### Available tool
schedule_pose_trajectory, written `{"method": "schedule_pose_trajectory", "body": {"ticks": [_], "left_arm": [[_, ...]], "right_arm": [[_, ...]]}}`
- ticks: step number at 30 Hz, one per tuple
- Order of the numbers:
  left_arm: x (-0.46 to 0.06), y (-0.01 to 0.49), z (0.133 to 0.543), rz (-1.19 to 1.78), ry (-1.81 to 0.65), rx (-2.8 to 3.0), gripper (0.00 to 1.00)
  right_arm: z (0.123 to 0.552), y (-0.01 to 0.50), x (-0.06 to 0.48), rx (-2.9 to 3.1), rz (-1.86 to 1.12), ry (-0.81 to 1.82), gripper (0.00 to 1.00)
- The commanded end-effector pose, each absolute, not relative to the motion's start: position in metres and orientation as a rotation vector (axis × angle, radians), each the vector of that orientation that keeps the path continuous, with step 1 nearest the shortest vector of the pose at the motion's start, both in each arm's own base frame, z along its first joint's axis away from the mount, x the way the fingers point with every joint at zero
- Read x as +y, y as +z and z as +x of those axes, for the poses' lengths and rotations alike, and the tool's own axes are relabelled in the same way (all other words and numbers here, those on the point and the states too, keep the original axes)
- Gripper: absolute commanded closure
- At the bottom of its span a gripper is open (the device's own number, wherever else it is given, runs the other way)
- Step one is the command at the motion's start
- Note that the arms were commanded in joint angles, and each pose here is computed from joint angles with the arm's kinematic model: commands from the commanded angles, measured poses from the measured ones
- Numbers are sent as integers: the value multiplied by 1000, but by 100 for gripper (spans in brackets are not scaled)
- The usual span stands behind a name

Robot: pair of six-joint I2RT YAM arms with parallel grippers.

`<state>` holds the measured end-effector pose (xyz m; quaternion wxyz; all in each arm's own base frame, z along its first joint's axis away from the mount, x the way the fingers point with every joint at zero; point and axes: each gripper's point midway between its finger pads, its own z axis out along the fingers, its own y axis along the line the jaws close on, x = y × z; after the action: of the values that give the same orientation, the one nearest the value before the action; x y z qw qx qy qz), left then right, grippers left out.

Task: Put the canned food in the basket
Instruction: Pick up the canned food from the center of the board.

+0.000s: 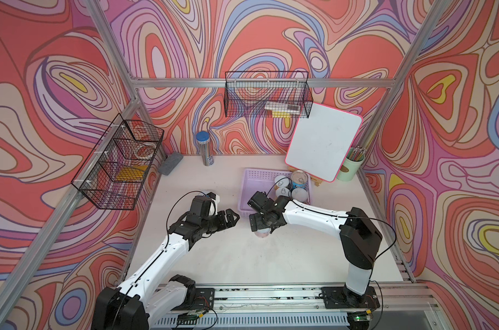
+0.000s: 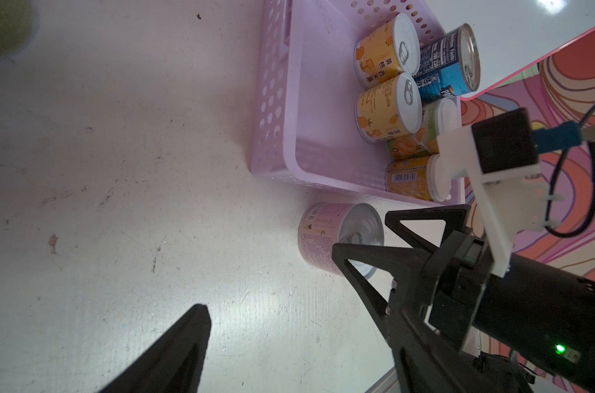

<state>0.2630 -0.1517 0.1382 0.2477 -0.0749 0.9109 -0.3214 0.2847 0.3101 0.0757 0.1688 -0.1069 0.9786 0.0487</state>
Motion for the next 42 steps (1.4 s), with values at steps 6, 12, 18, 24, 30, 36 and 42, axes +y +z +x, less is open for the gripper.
{"method": "schedule_pose_trajectory", "body": {"ticks": [6, 12, 18, 24, 30, 36, 42], "left_arm": [[-153, 136, 265, -209, -897, 2474, 14], [-154, 133, 266, -214, -899, 2483, 14], [-154, 132, 267, -211, -900, 2488, 14], [-154, 132, 266, -213, -898, 2488, 14], [-154, 133, 267, -208, -898, 2486, 14], [-155, 133, 267, -211, -908, 2488, 14], [-157, 135, 266, -195, -914, 2488, 14]], "right_arm": [[284, 73, 313, 2797, -312, 72, 7], [282, 71, 307, 2800, -320, -22, 8], [280, 67, 311, 2812, -336, -30, 12], [279, 65, 316, 2823, -343, -10, 18], [278, 65, 318, 2826, -347, -2, 21], [277, 66, 321, 2820, -358, 32, 29], [278, 91, 326, 2754, -347, 138, 41]]}}
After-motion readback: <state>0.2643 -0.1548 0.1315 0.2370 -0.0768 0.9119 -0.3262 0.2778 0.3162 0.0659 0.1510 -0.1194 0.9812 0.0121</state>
